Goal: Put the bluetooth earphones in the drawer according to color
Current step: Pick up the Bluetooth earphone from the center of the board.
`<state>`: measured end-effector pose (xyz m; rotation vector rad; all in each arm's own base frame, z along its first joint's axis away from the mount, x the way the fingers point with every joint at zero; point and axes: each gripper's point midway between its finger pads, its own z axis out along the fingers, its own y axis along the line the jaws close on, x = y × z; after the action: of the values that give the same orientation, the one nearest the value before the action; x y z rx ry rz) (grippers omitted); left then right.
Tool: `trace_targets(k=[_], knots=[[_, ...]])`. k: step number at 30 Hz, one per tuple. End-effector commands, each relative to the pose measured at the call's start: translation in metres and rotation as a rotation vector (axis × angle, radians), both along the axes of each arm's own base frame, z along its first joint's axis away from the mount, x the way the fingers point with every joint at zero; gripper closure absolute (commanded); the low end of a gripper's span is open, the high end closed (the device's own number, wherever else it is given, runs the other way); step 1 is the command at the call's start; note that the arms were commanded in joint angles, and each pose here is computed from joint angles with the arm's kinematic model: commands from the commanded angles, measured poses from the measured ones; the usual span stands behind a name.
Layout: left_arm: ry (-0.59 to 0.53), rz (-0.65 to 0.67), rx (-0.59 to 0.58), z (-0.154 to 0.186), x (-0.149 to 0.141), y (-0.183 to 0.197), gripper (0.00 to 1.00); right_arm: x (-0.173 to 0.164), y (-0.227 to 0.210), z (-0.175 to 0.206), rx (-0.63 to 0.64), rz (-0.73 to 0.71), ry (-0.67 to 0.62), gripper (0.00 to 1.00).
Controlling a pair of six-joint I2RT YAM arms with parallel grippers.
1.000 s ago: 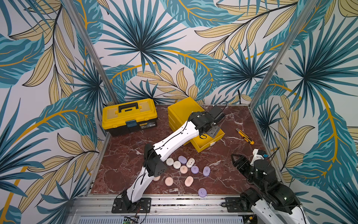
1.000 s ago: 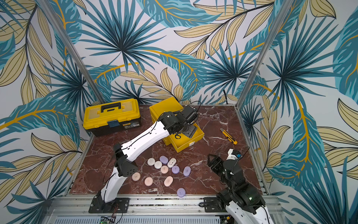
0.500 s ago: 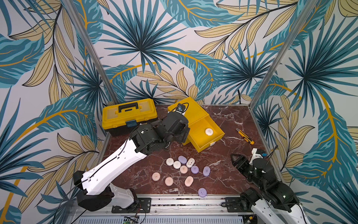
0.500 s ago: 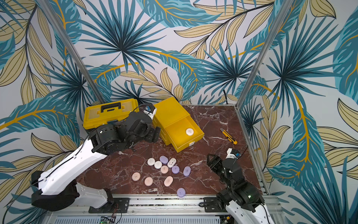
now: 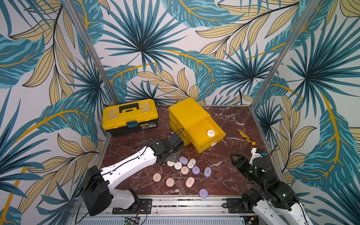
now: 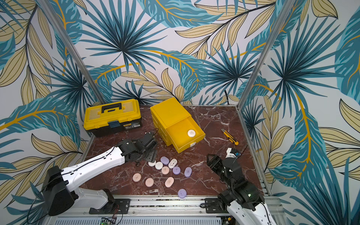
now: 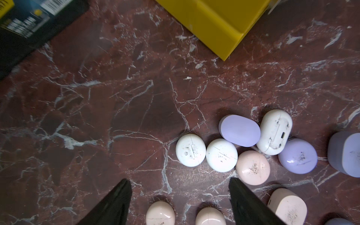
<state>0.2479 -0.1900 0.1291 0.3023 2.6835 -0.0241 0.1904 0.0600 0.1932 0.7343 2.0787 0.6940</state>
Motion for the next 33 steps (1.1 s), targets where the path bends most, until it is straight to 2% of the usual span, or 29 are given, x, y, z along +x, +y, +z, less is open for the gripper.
trace_targets(k=[1,8,33], knots=[[0.065,0.025,-0.069,-0.028,0.004,-0.009,0.17,0.003,0.002,0.002,0.005,0.003,-0.011,0.22],[0.133,0.032,-0.066,-0.067,0.003,-0.013,0.18,0.004,0.001,0.003,-0.002,0.003,-0.011,0.22],[0.193,0.075,-0.022,-0.105,-0.001,0.006,0.20,0.003,0.002,0.002,-0.001,0.006,-0.009,0.22]])
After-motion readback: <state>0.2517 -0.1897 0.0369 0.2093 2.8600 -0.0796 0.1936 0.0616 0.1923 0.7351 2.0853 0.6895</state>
